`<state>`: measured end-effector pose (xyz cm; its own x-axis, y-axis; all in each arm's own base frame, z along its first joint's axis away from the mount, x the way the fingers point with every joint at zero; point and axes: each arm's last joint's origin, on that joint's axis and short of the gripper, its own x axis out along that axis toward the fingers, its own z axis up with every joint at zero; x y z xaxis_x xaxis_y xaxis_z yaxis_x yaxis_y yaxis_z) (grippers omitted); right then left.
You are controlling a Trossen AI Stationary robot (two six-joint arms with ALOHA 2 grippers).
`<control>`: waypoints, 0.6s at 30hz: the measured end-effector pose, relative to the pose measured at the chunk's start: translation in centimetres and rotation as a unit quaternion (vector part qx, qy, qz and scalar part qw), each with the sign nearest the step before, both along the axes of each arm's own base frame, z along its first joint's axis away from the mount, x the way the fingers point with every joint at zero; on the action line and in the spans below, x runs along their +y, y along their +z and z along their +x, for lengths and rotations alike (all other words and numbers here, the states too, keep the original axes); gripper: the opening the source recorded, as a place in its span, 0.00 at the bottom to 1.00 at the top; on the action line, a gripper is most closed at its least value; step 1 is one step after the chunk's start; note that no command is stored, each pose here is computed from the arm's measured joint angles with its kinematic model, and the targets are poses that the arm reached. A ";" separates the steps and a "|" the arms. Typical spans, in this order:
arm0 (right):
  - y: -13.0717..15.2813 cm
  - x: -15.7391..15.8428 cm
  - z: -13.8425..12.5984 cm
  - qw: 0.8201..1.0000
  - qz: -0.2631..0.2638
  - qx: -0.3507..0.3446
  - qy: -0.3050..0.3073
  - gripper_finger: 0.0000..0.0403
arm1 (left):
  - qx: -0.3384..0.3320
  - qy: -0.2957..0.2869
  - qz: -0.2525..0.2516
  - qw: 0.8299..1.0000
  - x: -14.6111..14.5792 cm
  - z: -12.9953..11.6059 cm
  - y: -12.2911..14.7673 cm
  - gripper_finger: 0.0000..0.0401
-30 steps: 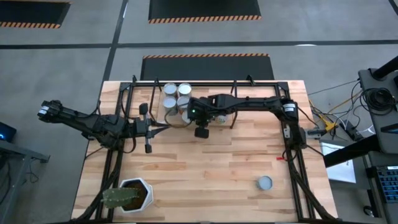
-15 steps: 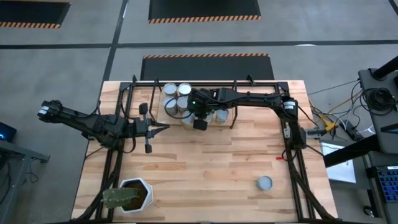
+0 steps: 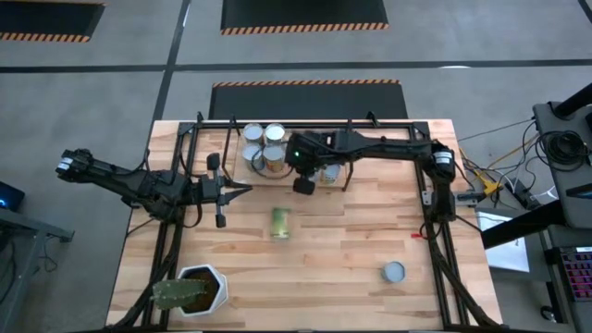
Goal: Pick and place cans onto a shelf
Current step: Put the large canned oranges on the shelf
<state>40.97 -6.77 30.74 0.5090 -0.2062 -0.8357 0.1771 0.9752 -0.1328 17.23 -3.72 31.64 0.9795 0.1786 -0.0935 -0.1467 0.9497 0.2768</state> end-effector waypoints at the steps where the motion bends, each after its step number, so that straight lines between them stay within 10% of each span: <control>1: 0.0 0.7 -0.1 1.000 0.002 0.000 0.007 0.03 | 0.000 0.000 -0.001 1.000 0.0 0.0 0.0 0.00; 18: -8.0 13.6 -3.0 0.958 0.017 -0.091 0.271 0.03 | -0.001 0.009 -0.106 0.994 -0.7 2.0 -1.1 0.00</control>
<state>37.97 6.84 22.70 0.6712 0.1556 -0.7248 -0.3395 0.9337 -0.1139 19.27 -4.40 30.56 0.9765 0.1733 -0.1283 -0.1653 0.9837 0.0705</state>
